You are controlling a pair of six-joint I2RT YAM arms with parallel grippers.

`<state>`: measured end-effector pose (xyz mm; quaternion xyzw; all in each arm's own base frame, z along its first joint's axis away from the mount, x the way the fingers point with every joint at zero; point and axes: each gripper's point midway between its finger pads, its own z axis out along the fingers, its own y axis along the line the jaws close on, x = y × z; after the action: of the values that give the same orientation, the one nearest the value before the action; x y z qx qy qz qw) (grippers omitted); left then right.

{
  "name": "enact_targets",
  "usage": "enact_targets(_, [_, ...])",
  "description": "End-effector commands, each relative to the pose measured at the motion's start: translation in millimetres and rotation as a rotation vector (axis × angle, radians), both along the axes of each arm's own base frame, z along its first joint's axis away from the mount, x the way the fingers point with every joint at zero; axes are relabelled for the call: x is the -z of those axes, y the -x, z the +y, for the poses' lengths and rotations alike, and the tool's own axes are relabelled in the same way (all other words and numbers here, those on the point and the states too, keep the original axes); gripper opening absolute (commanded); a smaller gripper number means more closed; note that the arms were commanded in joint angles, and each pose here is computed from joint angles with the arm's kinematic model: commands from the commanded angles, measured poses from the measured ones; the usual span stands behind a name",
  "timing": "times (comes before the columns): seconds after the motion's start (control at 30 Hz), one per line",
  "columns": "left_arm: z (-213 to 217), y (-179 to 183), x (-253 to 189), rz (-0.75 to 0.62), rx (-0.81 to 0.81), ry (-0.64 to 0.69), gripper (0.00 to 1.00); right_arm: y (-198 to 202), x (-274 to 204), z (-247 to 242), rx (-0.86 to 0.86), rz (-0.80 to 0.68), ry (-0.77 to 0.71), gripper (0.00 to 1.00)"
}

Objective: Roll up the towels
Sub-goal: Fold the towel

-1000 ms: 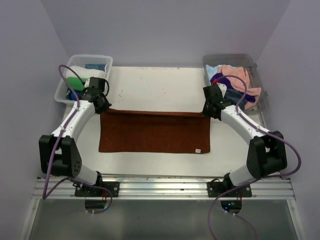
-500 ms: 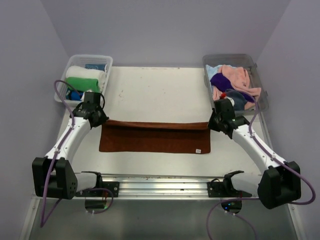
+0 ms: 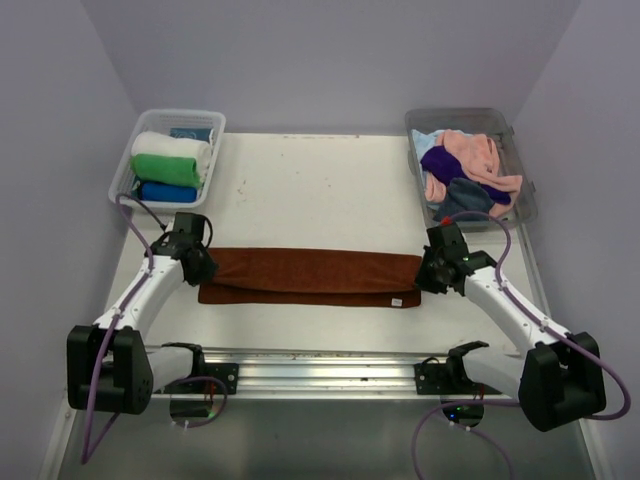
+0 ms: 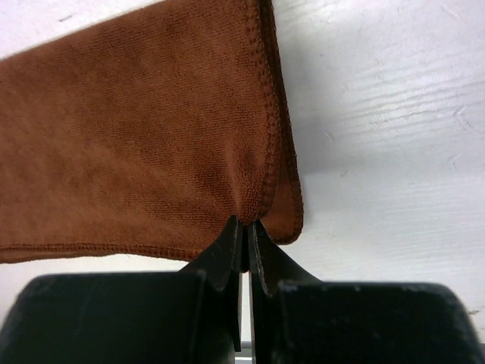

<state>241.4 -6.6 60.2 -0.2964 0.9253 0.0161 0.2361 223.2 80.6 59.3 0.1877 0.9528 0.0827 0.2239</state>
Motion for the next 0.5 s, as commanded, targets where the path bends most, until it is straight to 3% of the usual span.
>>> enact_targets(0.0, [-0.9,-3.9,3.2,-0.026,-0.064,0.044,0.00,3.3,1.8,3.5,0.007,0.009,-0.026,0.00])
enact_targets(0.47, [4.4,7.9,-30.1,-0.062,-0.099,0.033,0.00,-2.1,-21.1,-8.5,0.053,-0.053,0.018,0.00])
